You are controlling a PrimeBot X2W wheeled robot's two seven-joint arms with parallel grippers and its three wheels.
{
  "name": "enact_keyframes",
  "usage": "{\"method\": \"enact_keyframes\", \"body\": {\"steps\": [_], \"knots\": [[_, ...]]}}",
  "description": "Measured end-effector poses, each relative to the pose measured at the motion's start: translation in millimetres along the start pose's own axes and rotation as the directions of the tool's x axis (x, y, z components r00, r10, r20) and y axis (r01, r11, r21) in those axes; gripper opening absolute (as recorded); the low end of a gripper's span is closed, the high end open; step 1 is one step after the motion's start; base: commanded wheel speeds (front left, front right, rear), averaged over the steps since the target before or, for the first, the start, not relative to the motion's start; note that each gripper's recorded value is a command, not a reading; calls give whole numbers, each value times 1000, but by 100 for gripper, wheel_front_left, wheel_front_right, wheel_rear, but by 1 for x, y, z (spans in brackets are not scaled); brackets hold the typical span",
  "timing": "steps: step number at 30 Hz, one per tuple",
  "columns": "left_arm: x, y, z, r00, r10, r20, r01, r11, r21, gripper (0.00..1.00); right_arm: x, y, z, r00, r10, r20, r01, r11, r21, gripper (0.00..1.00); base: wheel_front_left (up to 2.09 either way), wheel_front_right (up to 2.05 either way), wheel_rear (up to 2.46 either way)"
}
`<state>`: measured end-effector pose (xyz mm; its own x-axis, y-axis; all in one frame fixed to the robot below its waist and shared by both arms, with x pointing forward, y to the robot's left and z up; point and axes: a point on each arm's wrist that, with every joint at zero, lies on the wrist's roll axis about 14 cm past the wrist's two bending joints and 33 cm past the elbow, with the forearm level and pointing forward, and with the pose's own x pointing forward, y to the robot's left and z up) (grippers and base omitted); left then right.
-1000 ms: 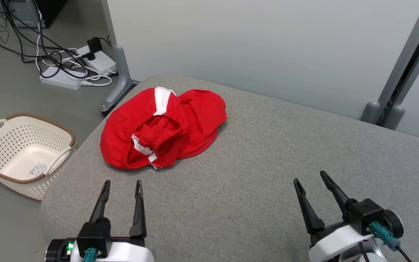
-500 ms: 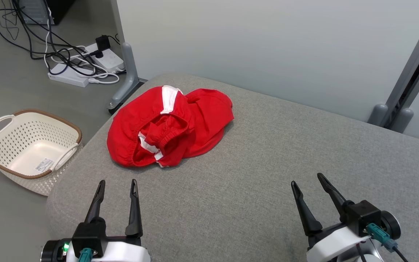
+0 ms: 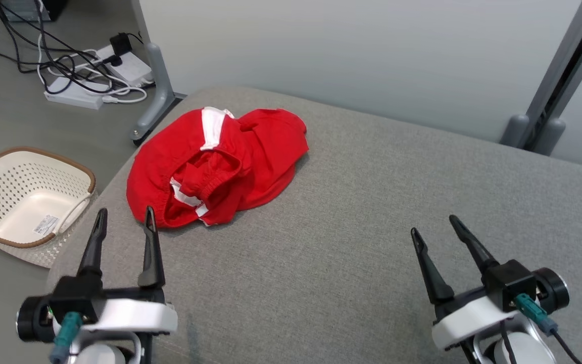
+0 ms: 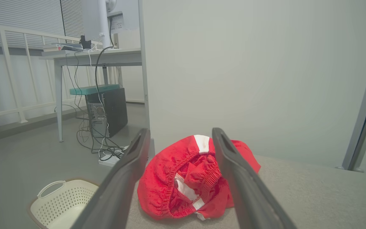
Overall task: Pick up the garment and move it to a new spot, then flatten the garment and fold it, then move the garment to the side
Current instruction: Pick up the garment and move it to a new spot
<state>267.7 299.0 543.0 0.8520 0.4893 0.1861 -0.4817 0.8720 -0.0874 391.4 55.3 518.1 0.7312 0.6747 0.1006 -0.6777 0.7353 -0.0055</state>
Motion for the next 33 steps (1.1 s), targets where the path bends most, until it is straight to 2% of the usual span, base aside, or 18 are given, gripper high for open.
{"method": "enact_keyframes", "body": {"steps": [4,9,10,15,17,20,22,28,33], "knots": [[29,-6,-2,999,-52,-5,52,999,0,100,10,-17,3,999,-25,24,26,999,-26,100,0,0,0],[80,-11,-17,990,-133,-52,137,987,83,100,22,-30,-1,999,-29,39,31,999,-43,100,0,0,0],[97,-24,-36,968,-209,-138,225,969,104,100,24,-34,-5,999,-26,35,28,998,-52,100,0,0,0],[144,-36,-69,910,-252,-328,300,948,104,100,25,-47,-21,1000,-24,9,25,997,-73,100,0,0,0],[155,-42,-87,878,-252,-406,320,941,107,100,25,-51,-28,1000,-25,-3,25,997,-75,100,0,0,0],[172,-45,-108,838,-230,-495,298,952,63,100,24,-55,-35,1000,-26,-11,26,997,-70,100,0,0,0],[179,-46,-122,802,-215,-557,306,949,75,100,22,-59,-40,999,-36,-21,35,997,-62,100,0,0,0],[178,-58,-168,652,-188,-735,302,953,24,100,15,-68,-60,996,-59,-71,56,997,-46,100,0,0,0],[171,-57,-191,552,-156,-819,275,961,2,100,12,-72,-72,993,-71,-99,69,997,-26,100,0,0,0]]}}
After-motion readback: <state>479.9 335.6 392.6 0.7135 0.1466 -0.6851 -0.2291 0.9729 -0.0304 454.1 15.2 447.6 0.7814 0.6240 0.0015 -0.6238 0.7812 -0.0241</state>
